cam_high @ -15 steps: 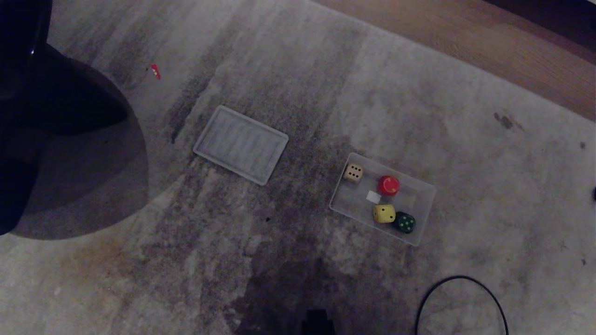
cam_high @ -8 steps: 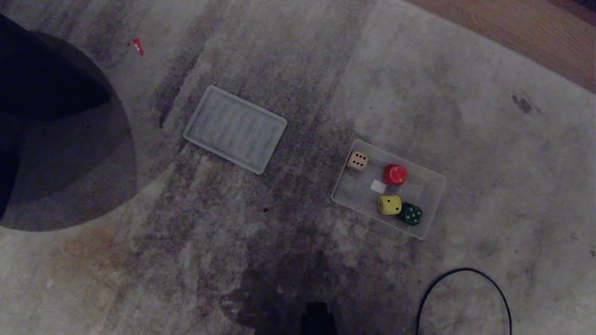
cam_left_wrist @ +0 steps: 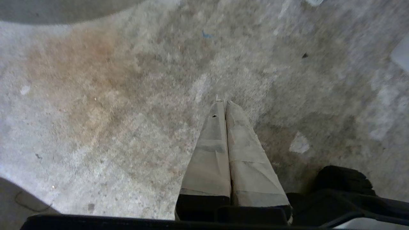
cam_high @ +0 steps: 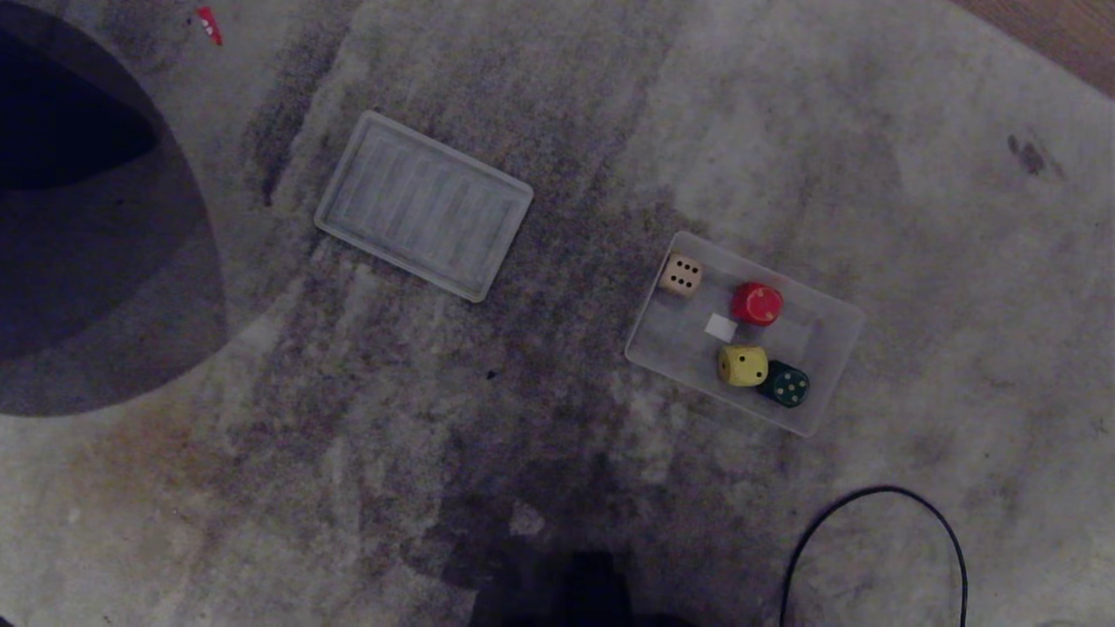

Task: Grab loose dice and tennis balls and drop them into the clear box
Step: Put the ball in the box

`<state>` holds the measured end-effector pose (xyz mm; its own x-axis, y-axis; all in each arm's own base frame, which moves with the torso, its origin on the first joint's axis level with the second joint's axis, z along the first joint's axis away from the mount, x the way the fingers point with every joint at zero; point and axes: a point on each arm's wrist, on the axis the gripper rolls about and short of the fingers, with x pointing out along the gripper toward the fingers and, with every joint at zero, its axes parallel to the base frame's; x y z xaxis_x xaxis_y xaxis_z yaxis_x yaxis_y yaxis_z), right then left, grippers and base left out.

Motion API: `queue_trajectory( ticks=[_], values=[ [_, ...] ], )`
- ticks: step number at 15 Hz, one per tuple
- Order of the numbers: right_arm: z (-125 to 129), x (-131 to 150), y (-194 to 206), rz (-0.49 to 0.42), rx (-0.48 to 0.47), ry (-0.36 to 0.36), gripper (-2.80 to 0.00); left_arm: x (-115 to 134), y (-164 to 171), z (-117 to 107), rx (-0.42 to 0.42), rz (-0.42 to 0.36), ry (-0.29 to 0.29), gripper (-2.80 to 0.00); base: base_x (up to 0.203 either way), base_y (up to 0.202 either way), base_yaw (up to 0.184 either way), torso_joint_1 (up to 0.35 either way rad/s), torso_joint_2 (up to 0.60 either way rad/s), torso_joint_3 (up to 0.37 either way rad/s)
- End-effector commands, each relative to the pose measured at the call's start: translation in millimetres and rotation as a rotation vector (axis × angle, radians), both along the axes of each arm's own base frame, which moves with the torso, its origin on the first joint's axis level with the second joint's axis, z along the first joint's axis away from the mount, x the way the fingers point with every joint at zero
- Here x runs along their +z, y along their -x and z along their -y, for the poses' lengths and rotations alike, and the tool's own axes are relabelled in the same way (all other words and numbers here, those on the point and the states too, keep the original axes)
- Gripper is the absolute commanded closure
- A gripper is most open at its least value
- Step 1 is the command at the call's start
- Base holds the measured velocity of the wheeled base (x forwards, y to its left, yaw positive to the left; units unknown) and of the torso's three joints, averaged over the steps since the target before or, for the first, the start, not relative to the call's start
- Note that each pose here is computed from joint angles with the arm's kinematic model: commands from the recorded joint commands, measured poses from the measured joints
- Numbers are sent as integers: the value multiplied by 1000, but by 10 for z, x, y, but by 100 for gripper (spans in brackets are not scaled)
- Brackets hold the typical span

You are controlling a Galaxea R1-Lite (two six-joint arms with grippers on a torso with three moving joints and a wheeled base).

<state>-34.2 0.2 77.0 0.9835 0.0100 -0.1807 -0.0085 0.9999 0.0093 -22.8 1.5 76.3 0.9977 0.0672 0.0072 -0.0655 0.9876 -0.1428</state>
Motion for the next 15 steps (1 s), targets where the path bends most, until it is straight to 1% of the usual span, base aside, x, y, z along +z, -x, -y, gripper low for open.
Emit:
queue_trajectory(
  ticks=[1,3,6,8,9,10,11,13,15],
  values=[
    [1,-2,1,-1,-2,2,0,-4,-2,0,0,-3,1,0,0,0,0,2,-2,-195],
    [0,-2,1,-1,1,1,0,-4,-2,0,-1,-3,-2,0,0,0,0,2,4,-158],
    [1,-2,1,-1,-3,-4,0,-3,-2,0,0,-2,-2,0,0,0,0,1,-1,-41],
    [3,22,8,9,-23,-58,0,-4,-2,0,0,-3,-2,0,0,0,0,0,0,0],
    [3,76,15,17,-23,-64,0,-4,-2,0,0,-3,-2,0,0,0,0,0,0,0],
    [2,159,2,4,-22,-70,0,0,-1,0,0,-1,-2,0,0,0,0,0,0,0],
    [1,261,-35,-25,-22,-85,0,-4,-2,0,0,-3,-2,0,0,0,0,0,0,0],
    [-2,499,-203,-128,-23,-139,0,-4,-2,0,-1,-3,-2,0,0,0,0,0,0,0],
    [-7,712,-524,-228,-28,-193,0,-4,-2,0,0,-3,-2,0,0,0,0,0,0,0]
  ],
)
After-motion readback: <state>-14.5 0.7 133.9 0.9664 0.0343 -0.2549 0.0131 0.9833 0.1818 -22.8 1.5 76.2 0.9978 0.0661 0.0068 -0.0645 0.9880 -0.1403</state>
